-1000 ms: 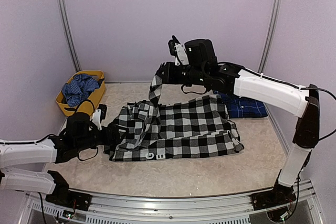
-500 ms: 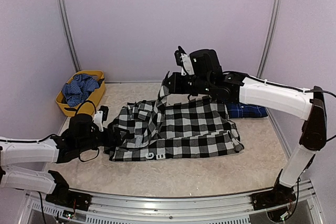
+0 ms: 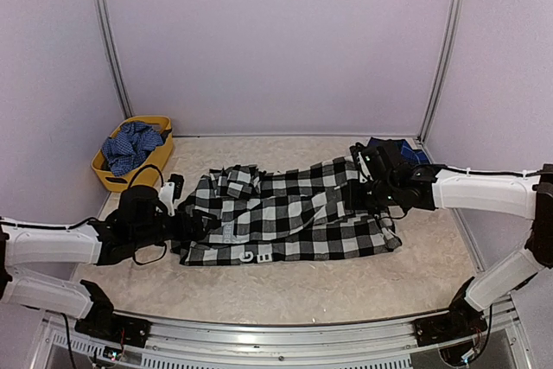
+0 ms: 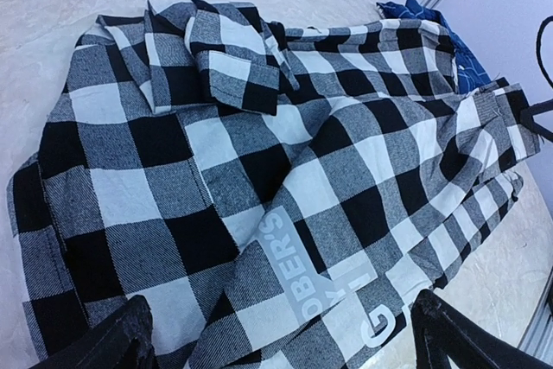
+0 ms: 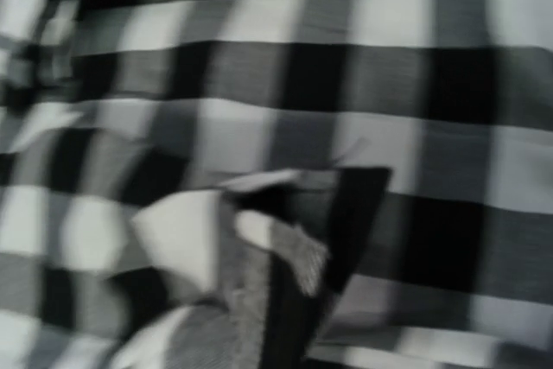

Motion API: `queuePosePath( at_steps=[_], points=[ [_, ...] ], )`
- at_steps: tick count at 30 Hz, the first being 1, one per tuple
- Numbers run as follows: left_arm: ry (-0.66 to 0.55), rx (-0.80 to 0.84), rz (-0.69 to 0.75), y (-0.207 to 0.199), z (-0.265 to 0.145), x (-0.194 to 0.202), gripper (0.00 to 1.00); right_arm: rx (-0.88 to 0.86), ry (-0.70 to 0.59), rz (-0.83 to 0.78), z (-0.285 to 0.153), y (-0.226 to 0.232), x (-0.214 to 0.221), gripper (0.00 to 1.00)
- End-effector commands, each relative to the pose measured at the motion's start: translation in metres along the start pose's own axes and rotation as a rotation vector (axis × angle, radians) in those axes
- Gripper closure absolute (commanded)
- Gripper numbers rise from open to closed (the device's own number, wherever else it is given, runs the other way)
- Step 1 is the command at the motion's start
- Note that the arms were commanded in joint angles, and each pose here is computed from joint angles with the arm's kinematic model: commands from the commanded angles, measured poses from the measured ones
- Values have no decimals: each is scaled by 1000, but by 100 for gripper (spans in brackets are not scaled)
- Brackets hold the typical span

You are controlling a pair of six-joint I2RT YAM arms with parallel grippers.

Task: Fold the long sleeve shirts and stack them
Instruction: Fold the flattened shirt at the center of the board.

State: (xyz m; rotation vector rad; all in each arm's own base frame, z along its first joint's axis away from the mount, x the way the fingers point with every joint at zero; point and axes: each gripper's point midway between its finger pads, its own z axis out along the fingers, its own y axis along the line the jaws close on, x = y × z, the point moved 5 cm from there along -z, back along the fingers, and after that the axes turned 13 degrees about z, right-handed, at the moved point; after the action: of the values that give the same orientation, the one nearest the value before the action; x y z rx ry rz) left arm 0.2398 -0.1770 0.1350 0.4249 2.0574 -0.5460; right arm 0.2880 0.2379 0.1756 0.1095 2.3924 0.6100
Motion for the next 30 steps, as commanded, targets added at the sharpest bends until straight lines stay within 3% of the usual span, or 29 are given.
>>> queuePosePath(
  at_steps=[1,17,27,30],
  points=[
    [-16,5,16,-6,4,-10,1,81,-9,-20,-5,-25,-4,100],
    [20,-20,73,-20,17,-10,1,251,142,-63,14,-78,30,100],
    [100,-172,151,-26,41,7,1,342,178,-93,27,-102,49,100],
    [150,-264,207,-26,50,20,1,338,181,-105,28,-102,49,89]
  ],
)
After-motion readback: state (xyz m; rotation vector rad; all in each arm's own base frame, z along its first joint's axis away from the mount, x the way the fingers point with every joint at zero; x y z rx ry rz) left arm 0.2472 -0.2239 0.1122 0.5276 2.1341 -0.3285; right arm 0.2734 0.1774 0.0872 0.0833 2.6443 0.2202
